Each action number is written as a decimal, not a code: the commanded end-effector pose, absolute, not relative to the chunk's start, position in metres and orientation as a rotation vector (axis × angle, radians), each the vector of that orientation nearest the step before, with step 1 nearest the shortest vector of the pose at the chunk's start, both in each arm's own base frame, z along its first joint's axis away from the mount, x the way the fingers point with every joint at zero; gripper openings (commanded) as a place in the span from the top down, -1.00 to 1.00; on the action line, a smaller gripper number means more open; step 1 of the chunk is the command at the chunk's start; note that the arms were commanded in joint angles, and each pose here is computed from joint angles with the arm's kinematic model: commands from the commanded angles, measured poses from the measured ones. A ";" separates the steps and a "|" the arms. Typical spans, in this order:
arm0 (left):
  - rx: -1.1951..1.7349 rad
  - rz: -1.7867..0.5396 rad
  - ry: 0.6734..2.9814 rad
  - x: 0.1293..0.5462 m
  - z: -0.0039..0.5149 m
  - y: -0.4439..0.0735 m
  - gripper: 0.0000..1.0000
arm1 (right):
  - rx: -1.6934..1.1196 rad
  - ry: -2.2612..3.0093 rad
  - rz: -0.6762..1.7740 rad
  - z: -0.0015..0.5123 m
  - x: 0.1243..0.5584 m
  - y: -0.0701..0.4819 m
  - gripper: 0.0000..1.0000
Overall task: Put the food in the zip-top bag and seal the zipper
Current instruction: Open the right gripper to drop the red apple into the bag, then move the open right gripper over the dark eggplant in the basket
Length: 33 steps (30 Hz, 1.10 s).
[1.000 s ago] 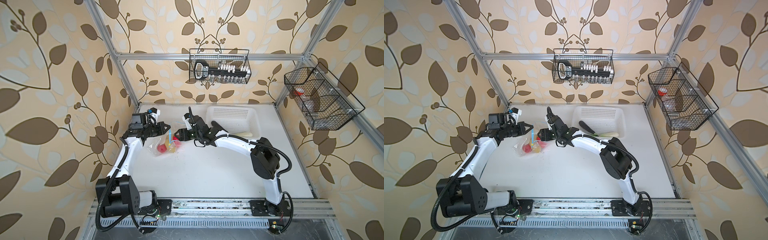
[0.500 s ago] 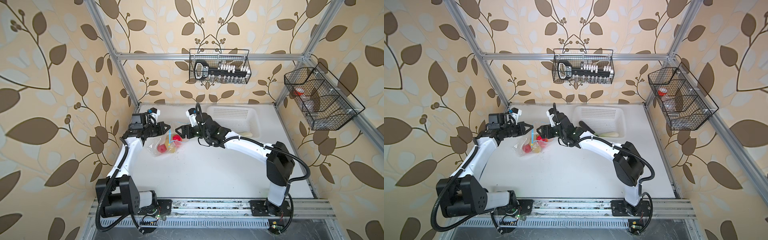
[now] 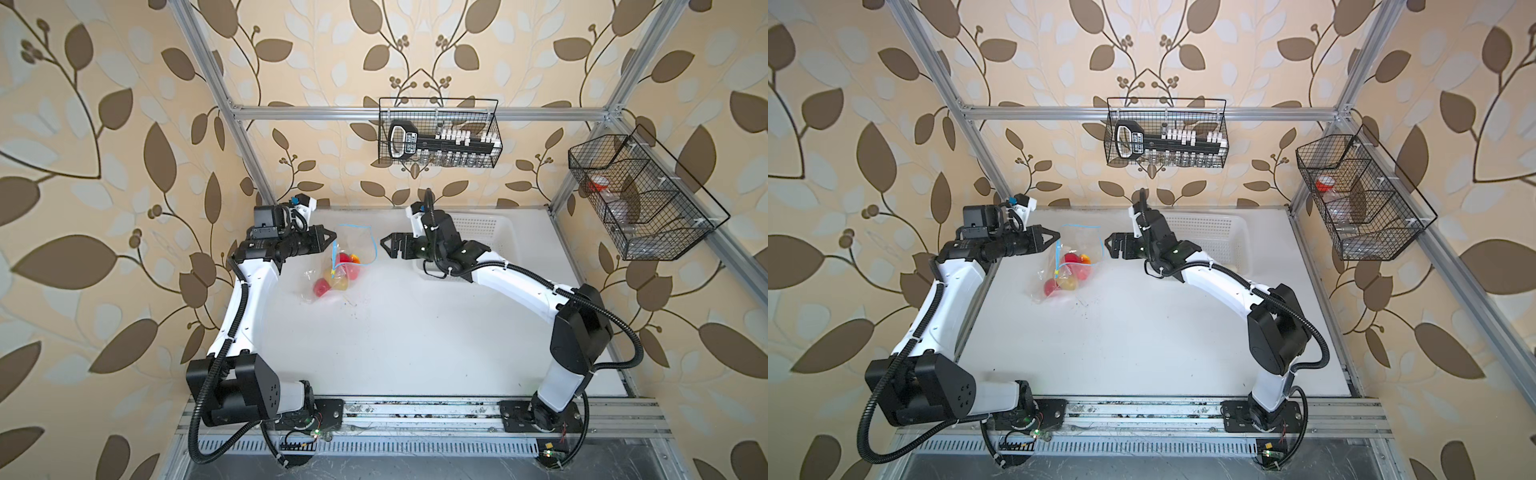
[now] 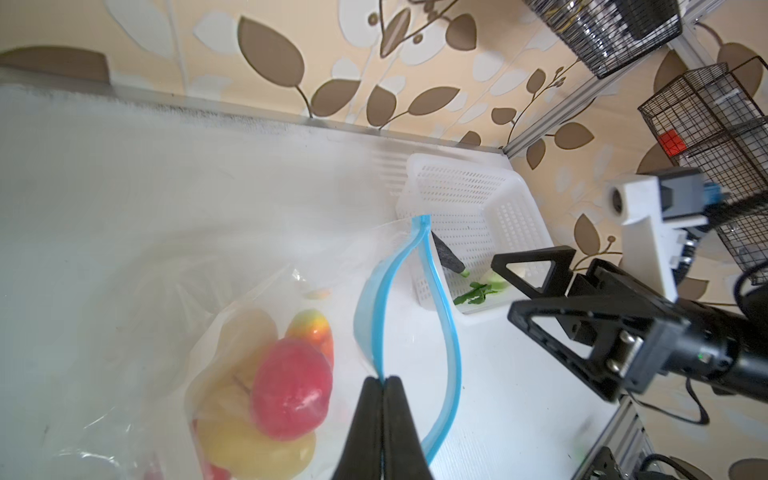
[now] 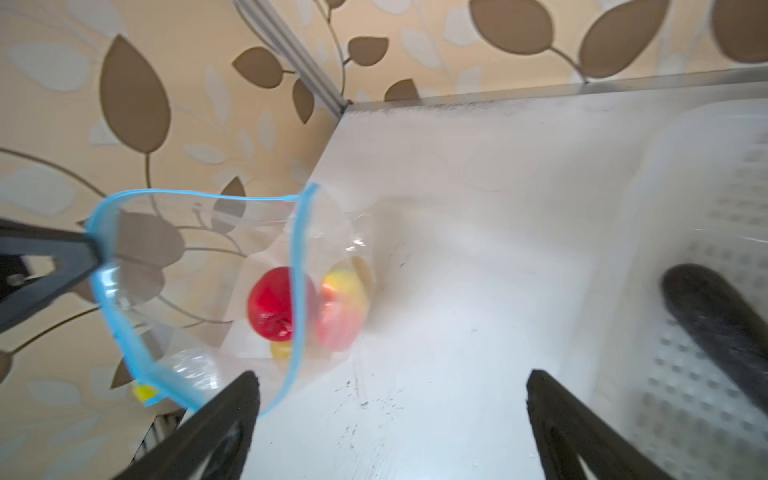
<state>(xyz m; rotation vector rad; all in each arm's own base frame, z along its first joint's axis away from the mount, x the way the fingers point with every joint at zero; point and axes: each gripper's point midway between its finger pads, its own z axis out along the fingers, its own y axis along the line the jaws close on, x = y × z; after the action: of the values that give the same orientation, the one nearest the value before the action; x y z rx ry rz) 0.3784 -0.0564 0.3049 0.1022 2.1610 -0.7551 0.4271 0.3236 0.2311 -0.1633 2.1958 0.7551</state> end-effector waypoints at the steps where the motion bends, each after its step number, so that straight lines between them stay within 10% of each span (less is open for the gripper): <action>1: 0.165 -0.705 2.151 0.378 0.320 -0.054 1.00 | -0.159 2.268 0.611 0.212 0.425 0.291 -1.00; 33: 0.146 -0.836 2.203 0.366 0.269 -0.081 1.00 | -0.297 2.603 -0.003 0.094 0.497 0.191 -0.92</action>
<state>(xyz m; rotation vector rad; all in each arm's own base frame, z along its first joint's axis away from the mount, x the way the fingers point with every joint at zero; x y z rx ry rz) 0.3715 -0.0723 0.2555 0.0881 2.2562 -0.8227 0.4946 0.1967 0.1061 -0.2308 2.5704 0.0916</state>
